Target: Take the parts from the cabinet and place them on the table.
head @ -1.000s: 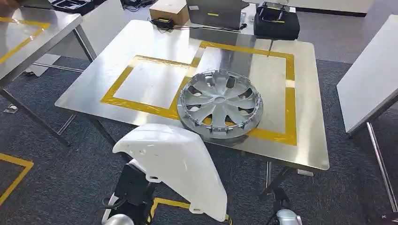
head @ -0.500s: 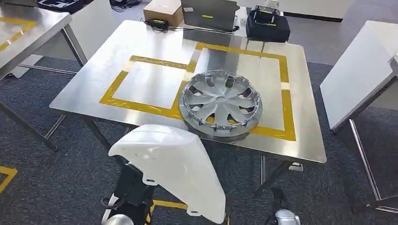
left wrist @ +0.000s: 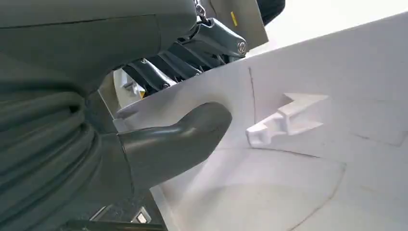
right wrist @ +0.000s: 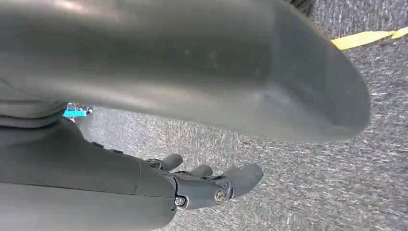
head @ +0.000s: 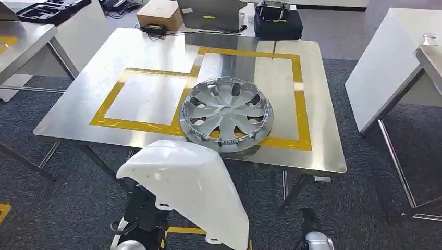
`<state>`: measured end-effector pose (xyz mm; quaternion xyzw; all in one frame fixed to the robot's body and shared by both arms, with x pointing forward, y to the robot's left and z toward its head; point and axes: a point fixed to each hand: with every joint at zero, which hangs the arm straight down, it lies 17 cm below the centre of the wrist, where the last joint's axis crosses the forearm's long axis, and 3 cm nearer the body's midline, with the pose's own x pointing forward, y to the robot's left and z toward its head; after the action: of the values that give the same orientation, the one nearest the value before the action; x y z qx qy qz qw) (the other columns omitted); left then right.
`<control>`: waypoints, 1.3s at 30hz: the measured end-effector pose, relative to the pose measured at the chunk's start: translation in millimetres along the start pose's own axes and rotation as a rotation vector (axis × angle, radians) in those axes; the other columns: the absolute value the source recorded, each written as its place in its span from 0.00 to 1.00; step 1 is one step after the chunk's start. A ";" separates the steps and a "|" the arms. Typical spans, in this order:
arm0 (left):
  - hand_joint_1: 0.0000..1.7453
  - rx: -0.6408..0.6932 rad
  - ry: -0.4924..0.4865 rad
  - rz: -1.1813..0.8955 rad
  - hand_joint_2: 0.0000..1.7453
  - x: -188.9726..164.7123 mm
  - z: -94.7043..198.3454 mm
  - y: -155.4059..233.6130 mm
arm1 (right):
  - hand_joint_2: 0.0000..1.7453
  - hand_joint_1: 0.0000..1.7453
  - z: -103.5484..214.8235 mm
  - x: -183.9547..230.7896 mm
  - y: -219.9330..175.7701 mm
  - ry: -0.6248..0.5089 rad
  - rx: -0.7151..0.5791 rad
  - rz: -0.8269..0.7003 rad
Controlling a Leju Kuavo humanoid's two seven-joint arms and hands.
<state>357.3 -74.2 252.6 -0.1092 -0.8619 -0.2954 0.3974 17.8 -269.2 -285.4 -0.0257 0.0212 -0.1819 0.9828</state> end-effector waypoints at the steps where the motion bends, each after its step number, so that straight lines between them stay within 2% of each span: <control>1: 1.00 0.000 0.000 -0.001 1.00 -0.3 0.2 0.1 | 0.00 0.00 0.0 0.0 0.0 0.000 0.000 0.000; 39: 1.00 -0.001 -0.015 0.004 1.00 6.5 -2.3 1.3 | 0.00 0.00 0.1 -3.3 2.9 0.003 0.003 0.013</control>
<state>354.9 -74.8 259.2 -0.1134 -0.8646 -0.2940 0.3913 15.8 -265.3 -285.4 -0.0239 0.0228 -0.1756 0.9839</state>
